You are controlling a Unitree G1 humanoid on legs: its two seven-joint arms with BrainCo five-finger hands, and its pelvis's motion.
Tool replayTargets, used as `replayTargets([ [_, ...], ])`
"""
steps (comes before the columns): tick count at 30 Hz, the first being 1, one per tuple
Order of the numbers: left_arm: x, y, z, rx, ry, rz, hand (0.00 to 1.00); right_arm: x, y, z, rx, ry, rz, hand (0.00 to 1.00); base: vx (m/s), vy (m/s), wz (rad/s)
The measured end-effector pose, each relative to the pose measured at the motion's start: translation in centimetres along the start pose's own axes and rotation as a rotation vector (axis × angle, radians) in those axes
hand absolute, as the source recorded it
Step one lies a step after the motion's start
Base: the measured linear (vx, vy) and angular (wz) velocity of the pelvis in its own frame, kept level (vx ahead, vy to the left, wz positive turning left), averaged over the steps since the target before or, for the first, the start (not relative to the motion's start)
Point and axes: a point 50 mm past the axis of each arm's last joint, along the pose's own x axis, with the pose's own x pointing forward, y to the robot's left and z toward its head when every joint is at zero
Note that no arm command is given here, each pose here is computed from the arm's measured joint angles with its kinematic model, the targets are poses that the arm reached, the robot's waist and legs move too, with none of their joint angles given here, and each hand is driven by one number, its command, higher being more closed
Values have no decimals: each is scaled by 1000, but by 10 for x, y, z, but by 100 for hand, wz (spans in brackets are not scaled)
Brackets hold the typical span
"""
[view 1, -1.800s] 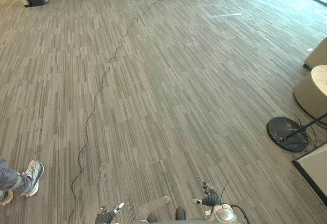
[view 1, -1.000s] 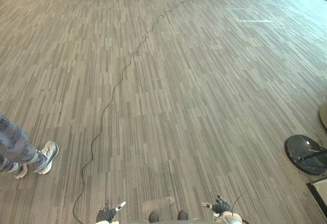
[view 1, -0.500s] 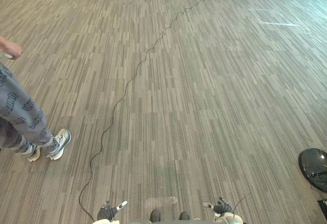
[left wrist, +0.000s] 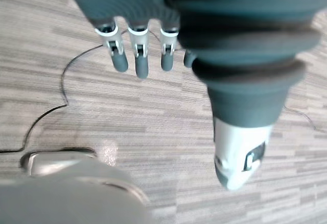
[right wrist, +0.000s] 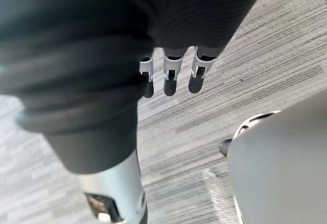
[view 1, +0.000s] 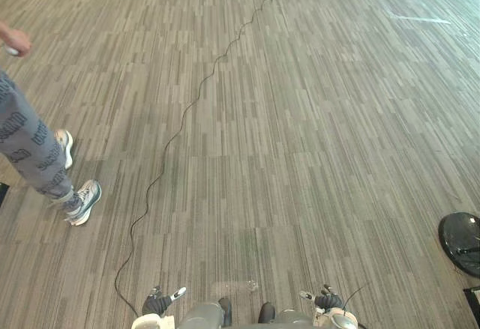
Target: Pick up cushions and gather them together orderly.
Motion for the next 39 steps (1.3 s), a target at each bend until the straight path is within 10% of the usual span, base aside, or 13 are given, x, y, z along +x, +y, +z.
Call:
replayTargets([
  [10,-2,2,-4,-189,14,44,0,3,17,16,-20,-39,41,0,347,184,-32],
  [39,4,-37,20,-137,-34,-79,0,3,16,25,-76,-77,70,0,537,-42,-9],
])
